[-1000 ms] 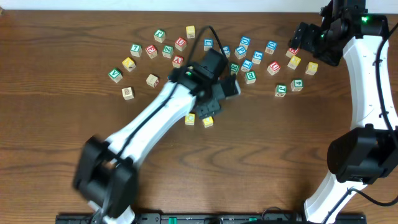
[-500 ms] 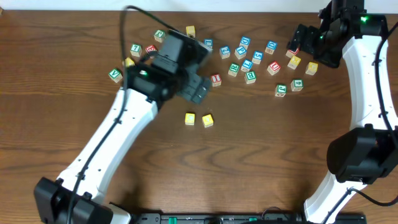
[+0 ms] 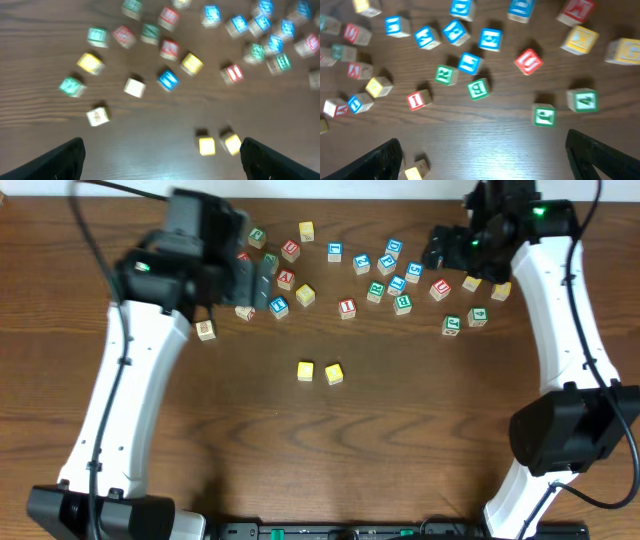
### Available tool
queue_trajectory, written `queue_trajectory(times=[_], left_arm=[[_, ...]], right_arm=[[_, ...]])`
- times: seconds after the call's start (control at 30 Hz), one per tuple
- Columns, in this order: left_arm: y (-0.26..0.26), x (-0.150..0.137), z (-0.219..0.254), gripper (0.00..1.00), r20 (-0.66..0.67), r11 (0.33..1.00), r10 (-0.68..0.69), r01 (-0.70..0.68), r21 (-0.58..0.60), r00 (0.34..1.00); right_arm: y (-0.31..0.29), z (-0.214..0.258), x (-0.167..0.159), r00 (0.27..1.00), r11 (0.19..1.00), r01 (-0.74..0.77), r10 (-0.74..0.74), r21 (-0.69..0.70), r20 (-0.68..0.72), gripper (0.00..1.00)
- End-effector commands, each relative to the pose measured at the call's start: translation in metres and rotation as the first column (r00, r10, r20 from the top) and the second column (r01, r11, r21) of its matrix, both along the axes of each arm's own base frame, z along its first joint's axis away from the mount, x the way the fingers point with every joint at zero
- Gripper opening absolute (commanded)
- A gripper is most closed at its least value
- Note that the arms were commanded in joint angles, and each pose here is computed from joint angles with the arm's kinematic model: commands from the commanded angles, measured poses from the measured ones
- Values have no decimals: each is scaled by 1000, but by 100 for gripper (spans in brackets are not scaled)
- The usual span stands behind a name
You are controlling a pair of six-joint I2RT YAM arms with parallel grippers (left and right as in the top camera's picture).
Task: Spell out CORL
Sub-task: 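Open left gripper and retract it to the back left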
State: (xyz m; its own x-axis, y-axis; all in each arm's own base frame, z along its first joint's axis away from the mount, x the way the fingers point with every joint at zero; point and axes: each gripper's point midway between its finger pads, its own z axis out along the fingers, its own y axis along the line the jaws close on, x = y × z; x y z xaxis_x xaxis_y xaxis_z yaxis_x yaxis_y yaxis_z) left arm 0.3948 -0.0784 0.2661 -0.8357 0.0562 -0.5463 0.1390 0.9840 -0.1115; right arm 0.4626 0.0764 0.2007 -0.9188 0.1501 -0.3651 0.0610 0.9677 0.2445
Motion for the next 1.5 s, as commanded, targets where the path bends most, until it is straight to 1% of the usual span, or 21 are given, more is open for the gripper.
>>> queue_trajectory(times=[0.0,0.07,0.23,0.43,0.6,1.13,1.3,1.47], left_arm=[[27,10,5,98,-19,990,131,-132,-47,991],[41,10,4,98,-31,981,183,-185,-57,983],[60,9,2,98,-43,972,229,-231,-53,973],[62,14,5,98,-19,971,232,-233,-59,973],[62,13,3,98,-26,971,232,-233,-57,972],[61,13,-22,98,-110,970,233,-238,-38,966],[61,14,-31,98,-142,963,256,-264,-44,956],[61,14,-35,98,-152,963,258,-267,-42,954]], right_arm=[[17,1,-3,998,998,-55,55,-5,11,99],[27,2,-4,997,997,-76,76,-5,15,99],[47,3,-8,993,993,-120,120,-4,21,99],[67,4,-10,990,990,-139,139,9,33,99],[80,4,-14,986,986,-166,166,9,34,98],[84,4,-15,986,986,-165,164,13,29,97],[84,1,-15,986,986,-165,164,12,25,97],[83,-5,-12,992,992,-129,129,14,8,94]])
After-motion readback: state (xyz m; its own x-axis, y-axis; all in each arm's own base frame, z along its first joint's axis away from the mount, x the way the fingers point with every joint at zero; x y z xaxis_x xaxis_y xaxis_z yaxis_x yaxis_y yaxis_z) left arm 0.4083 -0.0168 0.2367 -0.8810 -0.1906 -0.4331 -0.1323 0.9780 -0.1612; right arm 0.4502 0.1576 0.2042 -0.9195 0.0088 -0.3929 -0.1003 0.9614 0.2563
